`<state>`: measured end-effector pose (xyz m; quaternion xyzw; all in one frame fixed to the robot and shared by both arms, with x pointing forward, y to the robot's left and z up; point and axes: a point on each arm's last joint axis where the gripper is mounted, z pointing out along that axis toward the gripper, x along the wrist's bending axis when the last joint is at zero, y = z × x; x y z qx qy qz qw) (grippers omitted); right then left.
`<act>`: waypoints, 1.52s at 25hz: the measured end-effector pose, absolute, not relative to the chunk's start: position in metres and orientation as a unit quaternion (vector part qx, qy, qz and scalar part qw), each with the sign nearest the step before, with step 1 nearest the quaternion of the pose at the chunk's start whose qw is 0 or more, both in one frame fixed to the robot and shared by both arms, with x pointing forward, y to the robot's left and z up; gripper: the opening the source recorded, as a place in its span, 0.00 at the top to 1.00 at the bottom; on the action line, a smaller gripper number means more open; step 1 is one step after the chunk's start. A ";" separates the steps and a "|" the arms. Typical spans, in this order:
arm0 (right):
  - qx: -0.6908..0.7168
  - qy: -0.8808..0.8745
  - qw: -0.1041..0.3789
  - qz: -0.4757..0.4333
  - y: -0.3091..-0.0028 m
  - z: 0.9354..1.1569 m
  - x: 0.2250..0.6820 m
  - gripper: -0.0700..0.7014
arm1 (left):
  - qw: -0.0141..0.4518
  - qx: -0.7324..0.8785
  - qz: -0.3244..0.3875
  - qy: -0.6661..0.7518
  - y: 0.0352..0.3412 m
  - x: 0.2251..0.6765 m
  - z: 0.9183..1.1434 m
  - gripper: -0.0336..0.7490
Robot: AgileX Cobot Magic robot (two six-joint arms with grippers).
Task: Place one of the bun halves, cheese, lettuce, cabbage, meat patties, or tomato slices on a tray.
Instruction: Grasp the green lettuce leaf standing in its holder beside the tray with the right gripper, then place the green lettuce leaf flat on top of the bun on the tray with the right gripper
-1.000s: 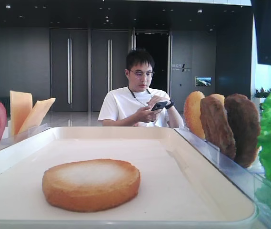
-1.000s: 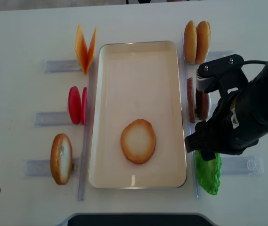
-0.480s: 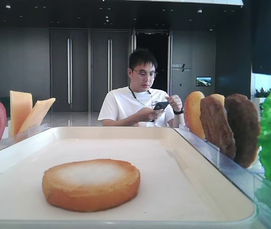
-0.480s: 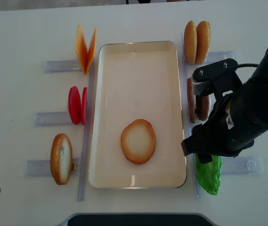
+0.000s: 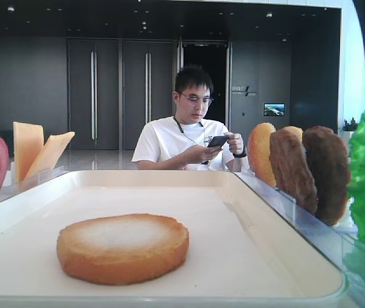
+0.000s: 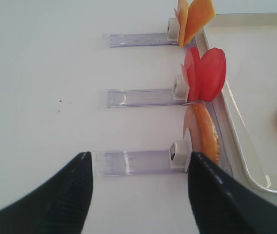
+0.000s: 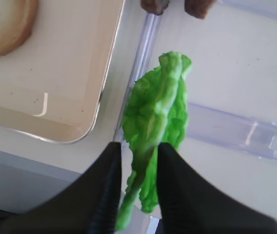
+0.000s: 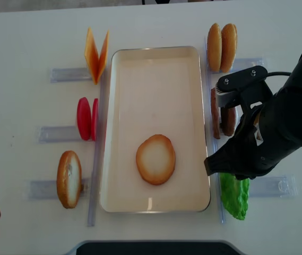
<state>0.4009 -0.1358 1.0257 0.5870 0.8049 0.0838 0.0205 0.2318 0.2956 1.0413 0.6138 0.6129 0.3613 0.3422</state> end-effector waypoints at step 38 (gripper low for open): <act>0.557 0.819 -0.011 0.136 -0.118 1.082 0.408 0.86 | 0.342 0.614 0.361 0.613 0.296 0.232 1.041 0.36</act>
